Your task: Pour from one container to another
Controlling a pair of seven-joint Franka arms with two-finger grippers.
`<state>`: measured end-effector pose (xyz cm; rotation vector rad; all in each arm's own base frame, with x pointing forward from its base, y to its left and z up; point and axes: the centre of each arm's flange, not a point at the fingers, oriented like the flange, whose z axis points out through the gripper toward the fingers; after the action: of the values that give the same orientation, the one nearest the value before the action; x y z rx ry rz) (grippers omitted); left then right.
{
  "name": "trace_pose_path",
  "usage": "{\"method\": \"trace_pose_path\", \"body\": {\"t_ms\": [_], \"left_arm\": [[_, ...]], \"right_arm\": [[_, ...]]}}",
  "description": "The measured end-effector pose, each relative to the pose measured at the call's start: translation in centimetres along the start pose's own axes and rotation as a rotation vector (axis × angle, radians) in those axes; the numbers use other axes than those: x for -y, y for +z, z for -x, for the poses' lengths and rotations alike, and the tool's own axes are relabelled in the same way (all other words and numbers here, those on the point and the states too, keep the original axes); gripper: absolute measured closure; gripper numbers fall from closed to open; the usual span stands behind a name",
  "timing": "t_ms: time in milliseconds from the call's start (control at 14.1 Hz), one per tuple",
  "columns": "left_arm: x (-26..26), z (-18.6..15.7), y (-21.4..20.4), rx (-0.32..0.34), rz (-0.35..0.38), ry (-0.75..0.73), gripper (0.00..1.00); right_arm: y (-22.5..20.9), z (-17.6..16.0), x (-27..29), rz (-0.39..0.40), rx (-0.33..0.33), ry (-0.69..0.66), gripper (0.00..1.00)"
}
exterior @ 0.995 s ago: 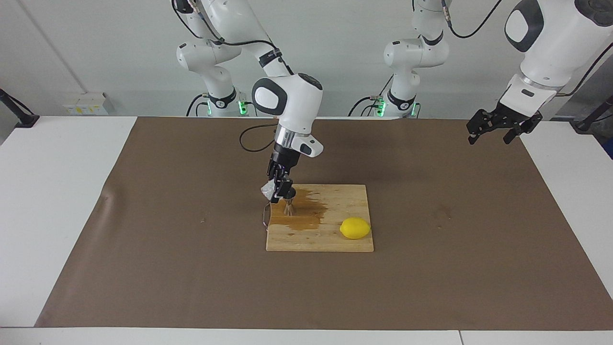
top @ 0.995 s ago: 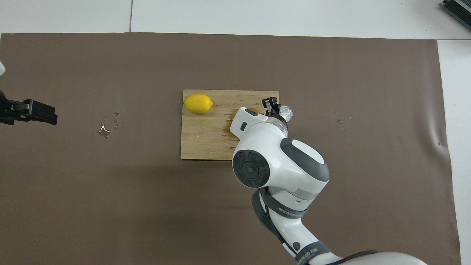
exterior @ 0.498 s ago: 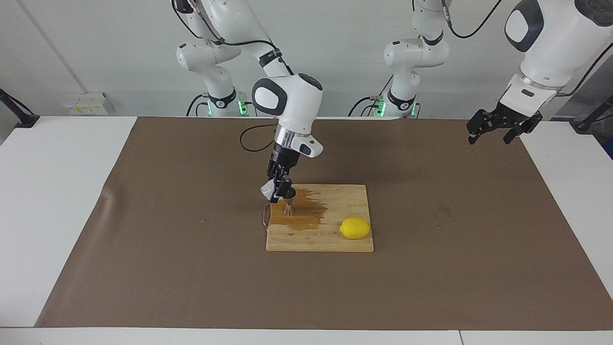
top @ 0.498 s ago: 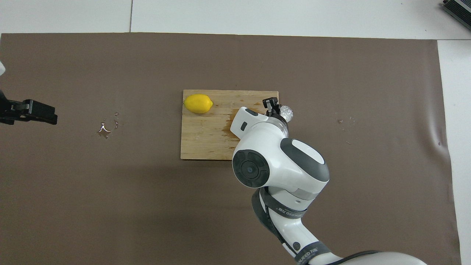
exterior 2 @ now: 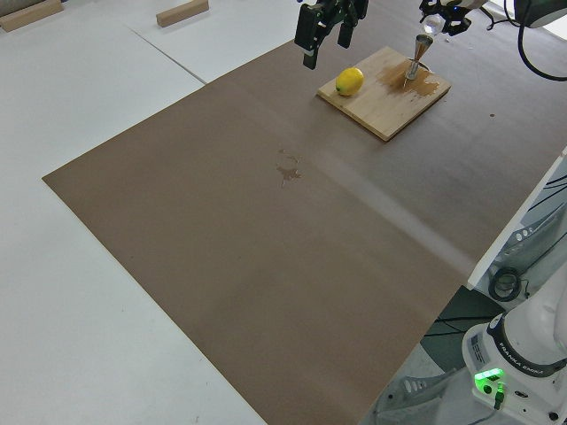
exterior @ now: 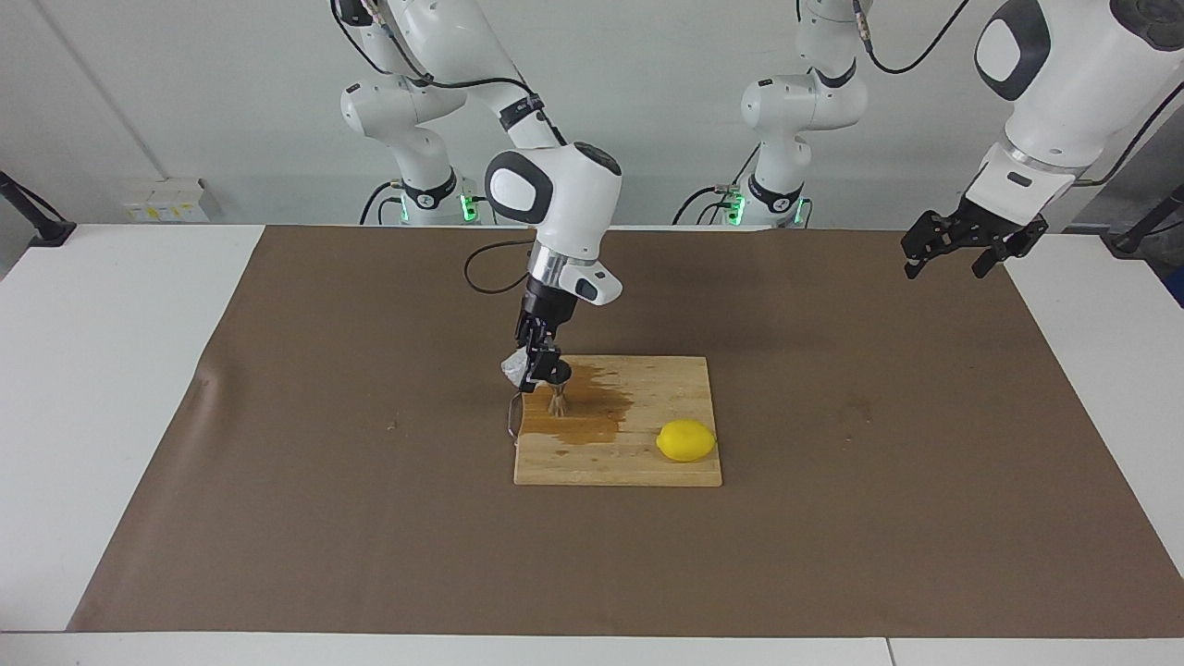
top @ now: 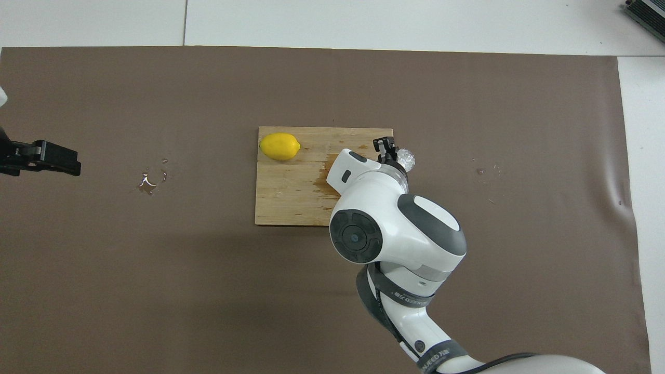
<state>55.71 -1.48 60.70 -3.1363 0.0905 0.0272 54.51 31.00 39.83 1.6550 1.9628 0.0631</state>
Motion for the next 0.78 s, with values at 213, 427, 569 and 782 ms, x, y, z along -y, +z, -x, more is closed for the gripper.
{"method": "trace_pose_path", "body": {"t_ms": [213,427,569,782], "left_arm": [[0.0,0.0,0.0,0.0,0.0,0.0,0.0],[0.0,0.0,0.0,0.0,0.0,0.0,0.0],[0.0,0.0,0.0,0.0,0.0,0.0,0.0],[0.0,0.0,0.0,0.0,0.0,0.0,0.0]], "right_arm": [[0.1,1.5,-0.8,-0.045,-0.046,0.091,0.5],[-0.2,2.1,-1.1,-0.069,-0.076,0.137,0.5],[-0.4,2.5,-1.2,-0.08,-0.092,0.163,0.5],[-0.2,3.1,-1.4,-0.108,-0.118,0.205,0.5]]}}
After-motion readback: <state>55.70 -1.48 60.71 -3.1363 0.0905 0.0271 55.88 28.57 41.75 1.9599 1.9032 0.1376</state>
